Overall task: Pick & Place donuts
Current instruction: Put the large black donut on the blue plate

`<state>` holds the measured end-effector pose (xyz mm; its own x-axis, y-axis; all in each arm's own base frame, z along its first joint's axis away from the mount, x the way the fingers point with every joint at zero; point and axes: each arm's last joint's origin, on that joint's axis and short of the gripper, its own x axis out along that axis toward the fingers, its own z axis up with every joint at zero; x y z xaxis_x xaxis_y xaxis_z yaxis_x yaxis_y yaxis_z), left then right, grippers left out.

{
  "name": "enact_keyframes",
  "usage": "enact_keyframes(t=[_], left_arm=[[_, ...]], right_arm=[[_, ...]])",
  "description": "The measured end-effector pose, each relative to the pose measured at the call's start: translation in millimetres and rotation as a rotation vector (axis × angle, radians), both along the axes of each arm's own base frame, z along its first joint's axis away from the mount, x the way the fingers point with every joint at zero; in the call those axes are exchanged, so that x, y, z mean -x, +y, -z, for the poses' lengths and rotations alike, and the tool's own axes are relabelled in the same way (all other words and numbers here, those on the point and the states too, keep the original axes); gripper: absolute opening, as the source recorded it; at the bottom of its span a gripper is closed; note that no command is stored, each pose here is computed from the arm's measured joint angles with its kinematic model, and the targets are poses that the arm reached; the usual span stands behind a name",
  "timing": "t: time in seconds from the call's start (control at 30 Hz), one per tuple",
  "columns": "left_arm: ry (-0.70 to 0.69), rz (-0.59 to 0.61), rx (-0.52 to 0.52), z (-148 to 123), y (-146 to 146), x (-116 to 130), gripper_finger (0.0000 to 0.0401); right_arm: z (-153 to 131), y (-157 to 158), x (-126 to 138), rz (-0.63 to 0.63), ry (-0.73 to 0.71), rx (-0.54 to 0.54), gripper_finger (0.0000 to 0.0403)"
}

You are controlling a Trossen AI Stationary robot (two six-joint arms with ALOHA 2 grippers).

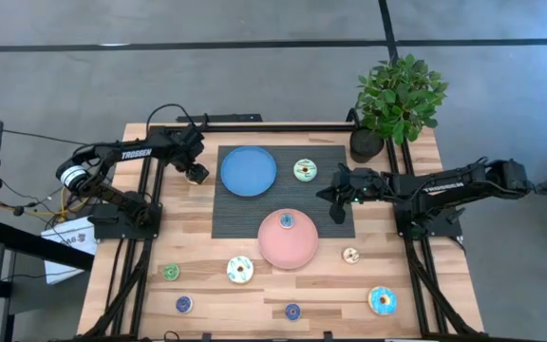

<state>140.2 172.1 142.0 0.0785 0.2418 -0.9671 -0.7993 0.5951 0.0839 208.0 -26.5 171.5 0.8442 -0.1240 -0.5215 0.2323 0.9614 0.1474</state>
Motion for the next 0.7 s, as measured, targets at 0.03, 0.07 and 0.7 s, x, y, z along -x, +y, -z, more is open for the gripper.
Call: enact_keyframes(t=[0.03, 0.07, 0.7], left_arm=[[-0.002, -0.004, 0.001, 0.0, 0.0, 0.0, 0.0256], [-0.003, -0.005, 0.001, 0.0, 0.0, 0.0, 0.0256], [-0.011, -0.008, 0.007, 0.2, -0.3, -0.3, 0.0191]], right_arm=[[0.0, 0.1, 0.0, -0.002, 0.0, -0.002, 0.0001], [0.0, 0.1, 0.0, -0.004, 0.0, -0.002, 0.0001], [0.0, 0.5, -0.1, -0.016, -0.001, -0.01, 0.0001]])
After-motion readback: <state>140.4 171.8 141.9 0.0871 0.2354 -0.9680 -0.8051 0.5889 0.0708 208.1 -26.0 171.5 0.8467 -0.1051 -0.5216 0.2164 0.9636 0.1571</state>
